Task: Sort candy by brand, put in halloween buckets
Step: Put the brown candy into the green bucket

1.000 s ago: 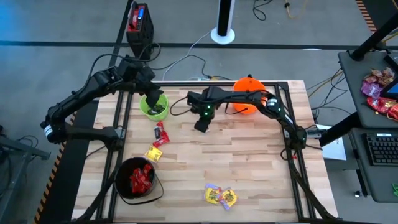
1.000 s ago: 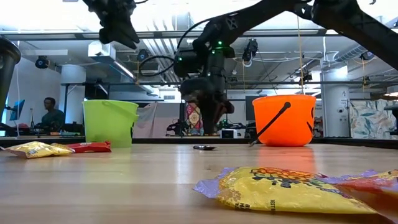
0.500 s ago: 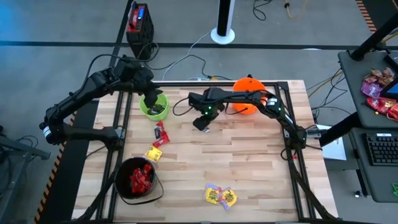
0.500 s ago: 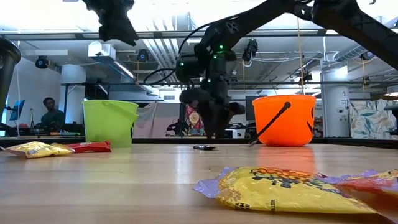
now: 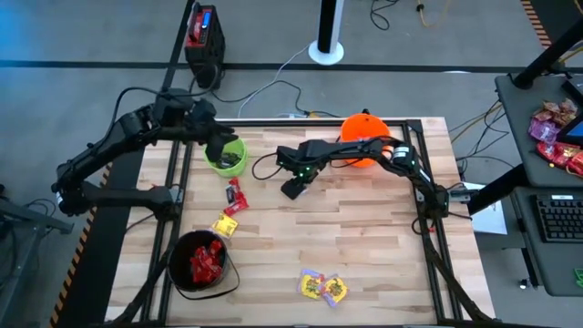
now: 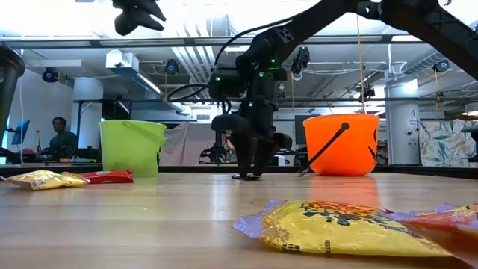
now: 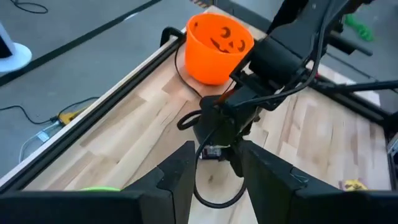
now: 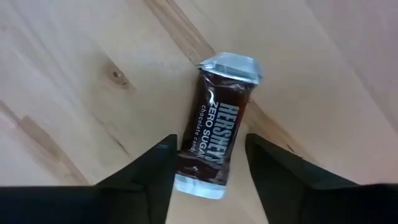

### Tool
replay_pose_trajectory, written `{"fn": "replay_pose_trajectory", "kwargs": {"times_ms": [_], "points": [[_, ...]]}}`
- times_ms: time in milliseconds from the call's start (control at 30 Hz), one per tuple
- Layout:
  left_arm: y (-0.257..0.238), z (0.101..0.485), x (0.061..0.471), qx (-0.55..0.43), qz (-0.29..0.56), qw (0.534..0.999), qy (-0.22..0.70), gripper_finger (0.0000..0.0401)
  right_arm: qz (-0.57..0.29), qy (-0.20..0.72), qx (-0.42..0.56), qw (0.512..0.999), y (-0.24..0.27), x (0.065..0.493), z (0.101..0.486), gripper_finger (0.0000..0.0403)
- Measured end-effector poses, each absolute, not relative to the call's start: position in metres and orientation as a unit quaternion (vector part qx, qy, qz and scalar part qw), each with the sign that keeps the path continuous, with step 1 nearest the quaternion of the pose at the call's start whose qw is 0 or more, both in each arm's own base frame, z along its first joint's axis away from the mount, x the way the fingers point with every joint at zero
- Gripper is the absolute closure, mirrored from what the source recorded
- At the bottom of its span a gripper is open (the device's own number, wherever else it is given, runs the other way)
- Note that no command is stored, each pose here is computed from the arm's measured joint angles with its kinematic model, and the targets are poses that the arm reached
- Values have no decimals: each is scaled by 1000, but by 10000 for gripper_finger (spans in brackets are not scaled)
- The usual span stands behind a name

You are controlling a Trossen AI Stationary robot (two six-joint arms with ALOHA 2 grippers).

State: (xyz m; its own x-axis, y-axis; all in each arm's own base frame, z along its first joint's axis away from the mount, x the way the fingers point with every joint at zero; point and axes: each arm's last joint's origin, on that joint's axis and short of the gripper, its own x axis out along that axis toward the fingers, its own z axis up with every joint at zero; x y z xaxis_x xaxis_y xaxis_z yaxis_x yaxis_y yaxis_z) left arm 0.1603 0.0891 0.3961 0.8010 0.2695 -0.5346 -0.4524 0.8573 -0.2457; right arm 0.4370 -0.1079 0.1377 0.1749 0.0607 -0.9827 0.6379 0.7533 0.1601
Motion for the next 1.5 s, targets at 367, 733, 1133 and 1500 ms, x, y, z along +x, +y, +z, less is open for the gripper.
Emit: {"fn": "replay_pose_trajectory", "kwargs": {"times_ms": [367,733,1133,1500], "points": [[83,402,150,-192,199,933,231,286,-159,608,258,734,-108,438,136,385],[84,380,159,-196,189,925,265,286,-114,572,266,767,-115,424,189,395],[79,338,187,-211,75,932,283,286,-71,536,251,803,-78,375,227,395],[106,303,254,-149,52,948,275,352,-154,318,199,914,-34,364,159,394]]}}
